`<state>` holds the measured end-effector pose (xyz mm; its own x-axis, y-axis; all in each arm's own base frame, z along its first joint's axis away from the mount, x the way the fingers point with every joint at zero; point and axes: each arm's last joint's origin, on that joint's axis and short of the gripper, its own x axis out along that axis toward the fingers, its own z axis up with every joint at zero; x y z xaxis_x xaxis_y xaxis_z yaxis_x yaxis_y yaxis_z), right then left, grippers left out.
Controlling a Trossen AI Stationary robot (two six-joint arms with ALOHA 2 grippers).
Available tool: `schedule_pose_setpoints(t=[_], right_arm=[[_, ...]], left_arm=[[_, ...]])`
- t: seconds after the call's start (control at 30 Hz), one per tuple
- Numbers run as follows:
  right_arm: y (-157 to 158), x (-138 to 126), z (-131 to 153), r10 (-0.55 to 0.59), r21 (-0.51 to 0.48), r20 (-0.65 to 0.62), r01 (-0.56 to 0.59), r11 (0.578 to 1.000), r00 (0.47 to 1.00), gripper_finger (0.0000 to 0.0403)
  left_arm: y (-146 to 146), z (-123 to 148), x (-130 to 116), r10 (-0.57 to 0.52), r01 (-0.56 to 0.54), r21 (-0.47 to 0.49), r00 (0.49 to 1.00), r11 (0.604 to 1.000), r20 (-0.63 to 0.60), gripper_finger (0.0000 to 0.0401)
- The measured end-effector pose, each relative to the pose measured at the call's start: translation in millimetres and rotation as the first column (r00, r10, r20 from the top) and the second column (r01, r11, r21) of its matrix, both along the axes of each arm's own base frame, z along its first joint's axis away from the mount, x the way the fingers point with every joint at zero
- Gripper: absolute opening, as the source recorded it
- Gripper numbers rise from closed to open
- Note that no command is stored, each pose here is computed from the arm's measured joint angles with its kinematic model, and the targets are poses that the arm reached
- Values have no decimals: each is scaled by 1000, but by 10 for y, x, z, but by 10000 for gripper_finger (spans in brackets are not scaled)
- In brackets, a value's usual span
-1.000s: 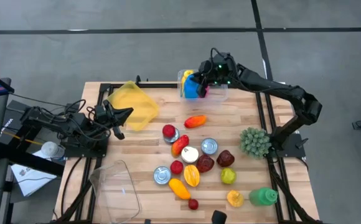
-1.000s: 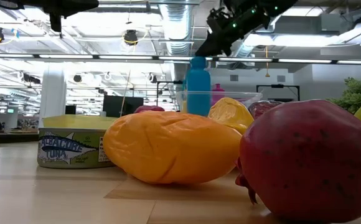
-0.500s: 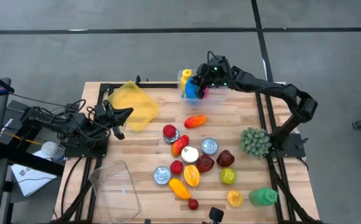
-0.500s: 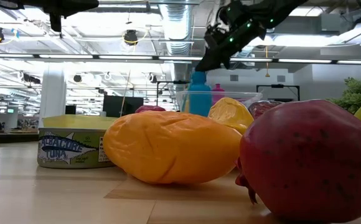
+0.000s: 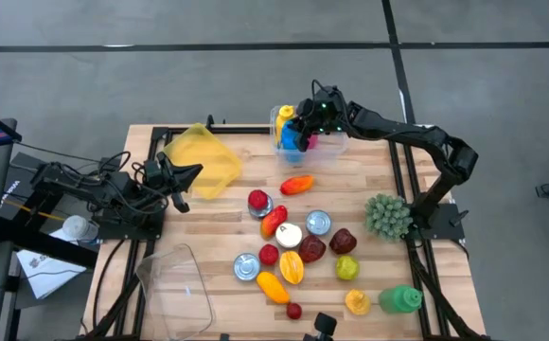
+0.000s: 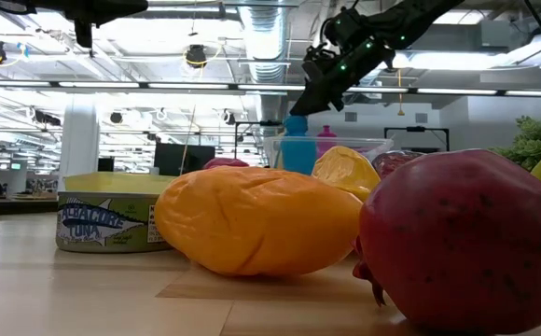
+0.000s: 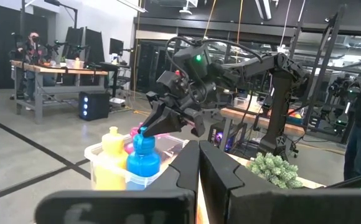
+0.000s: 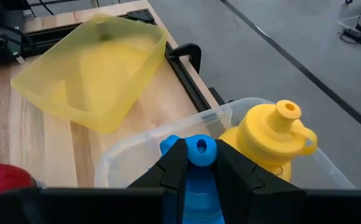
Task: Pick & Place Food Item
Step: Put the blue water bottle into the white transparent bin
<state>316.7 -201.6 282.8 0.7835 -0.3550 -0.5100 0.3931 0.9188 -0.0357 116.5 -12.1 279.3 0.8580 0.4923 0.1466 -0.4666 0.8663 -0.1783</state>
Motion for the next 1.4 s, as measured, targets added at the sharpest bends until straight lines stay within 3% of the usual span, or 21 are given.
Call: schedule_pose_setpoints(t=[0.27,0.5,1.03,1.17,1.4], right_arm=[[-4,9,17,-2,-5,21,2,1000,1000,58],[16,-23,-204,-19,8,46,19,1000,999,59],[64,-5,-272,-18,16,78,17,1000,997,63],[66,-7,-277,-18,22,78,16,1000,997,87],[96,-3,-259,-10,20,81,8,1000,997,165]], left_arm=[[1,0,-1,4,-4,-1,1000,1000,0,0],[1,0,0,4,-4,-1,1000,1000,0,0],[1,0,-1,3,-3,-1,1000,1000,0,0],[1,0,0,3,-3,-1,1000,1000,0,0],[1,1,-1,3,-3,-1,1000,1000,1,0]])
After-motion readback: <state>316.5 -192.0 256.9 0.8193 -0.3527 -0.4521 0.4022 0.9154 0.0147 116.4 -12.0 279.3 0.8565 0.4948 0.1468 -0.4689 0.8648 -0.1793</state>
